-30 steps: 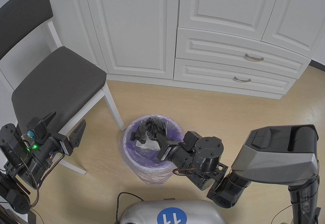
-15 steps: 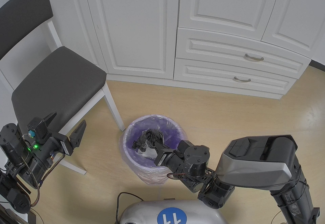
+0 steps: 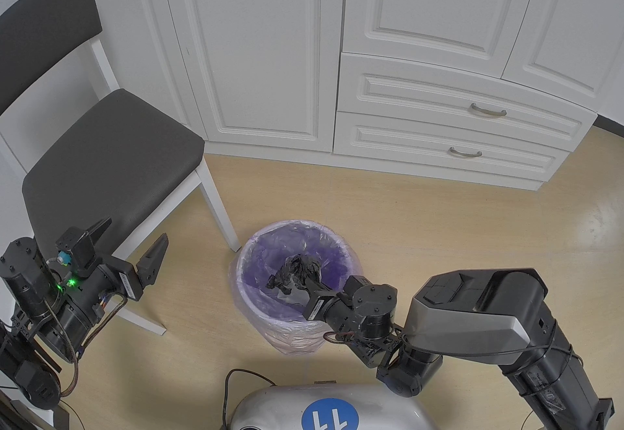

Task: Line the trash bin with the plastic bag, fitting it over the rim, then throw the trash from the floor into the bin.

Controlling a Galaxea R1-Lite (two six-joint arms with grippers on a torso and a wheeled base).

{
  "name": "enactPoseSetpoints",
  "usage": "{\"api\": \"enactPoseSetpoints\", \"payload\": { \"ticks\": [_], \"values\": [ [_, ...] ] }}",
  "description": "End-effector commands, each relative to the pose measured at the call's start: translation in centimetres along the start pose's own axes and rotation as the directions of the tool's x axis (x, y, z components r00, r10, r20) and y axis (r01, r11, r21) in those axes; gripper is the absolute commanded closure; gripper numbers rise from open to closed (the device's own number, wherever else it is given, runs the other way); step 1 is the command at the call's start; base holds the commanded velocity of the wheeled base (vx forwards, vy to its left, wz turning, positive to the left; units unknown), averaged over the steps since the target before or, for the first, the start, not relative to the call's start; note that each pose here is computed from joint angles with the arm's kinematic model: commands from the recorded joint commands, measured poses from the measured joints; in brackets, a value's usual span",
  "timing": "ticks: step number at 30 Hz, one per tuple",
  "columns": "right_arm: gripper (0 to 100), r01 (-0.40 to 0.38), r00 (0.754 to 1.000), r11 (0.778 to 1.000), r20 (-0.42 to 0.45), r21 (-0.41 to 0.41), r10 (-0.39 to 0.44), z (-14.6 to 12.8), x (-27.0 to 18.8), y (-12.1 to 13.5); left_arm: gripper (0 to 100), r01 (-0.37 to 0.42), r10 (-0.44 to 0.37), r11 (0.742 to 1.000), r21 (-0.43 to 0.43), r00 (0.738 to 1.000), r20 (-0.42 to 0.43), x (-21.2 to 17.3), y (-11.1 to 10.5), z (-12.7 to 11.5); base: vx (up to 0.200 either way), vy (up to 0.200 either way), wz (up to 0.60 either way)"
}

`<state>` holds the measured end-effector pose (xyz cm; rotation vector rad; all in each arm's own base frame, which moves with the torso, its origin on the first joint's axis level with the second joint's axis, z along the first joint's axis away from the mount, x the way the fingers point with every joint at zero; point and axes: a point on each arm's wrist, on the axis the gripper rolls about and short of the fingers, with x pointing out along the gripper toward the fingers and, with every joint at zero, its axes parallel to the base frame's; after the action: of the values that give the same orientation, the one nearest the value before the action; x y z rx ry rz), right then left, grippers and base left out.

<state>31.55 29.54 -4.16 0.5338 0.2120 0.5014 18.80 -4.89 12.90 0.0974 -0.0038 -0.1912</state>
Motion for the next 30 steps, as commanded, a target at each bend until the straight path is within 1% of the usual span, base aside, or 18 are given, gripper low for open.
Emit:
{"api": "enactPoseSetpoints", "payload": {
  "ticks": [1, 8, 12, 13, 26, 30],
  "values": [
    [100, 0.003, 1.000, 1.000, -0.001, -0.005, -0.003, -0.9, 0.2, -0.6, 0, 0.001, -0.001, 1.000, 0.000, 1.000, -0.004, 0.1, 0.0, -0.1, 0.000, 0.000, 0.00],
    [100, 0.008, 1.000, 1.000, -0.008, -0.012, -0.008, -1.1, 0.1, -0.8, 0, 0.001, -0.001, 1.000, 0.000, 1.000, -0.004, 0.1, 0.0, -0.1, 0.000, 0.000, 0.00],
    [100, 0.011, 1.000, 0.999, -0.017, -0.042, -0.012, -1.4, 0.0, -0.9, 0, 0.001, -0.001, 1.000, 0.000, 1.000, -0.005, 0.0, 0.0, -0.1, 0.000, 0.000, 0.00],
    [0, 0.012, 1.000, 0.999, -0.018, -0.045, -0.013, -1.4, 0.0, -1.0, 0, 0.001, -0.001, 1.000, 0.000, 1.000, -0.005, 0.0, 0.0, -0.1, 0.000, 0.000, 0.00],
    [0, 0.007, 1.000, 0.999, -0.010, -0.045, -0.008, -1.0, -0.1, -0.5, 0, -0.003, 0.003, 1.000, 0.000, 1.000, -0.006, 0.0, 0.0, -0.1, 0.000, 0.000, 0.00],
    [0, 0.004, 1.000, 0.998, 0.007, -0.056, -0.004, 0.0, -0.3, -0.1, 0, -0.003, 0.003, 1.000, 0.000, 1.000, -0.007, 0.0, 0.0, -0.1, 0.000, 0.000, 0.00]
  ]
}}
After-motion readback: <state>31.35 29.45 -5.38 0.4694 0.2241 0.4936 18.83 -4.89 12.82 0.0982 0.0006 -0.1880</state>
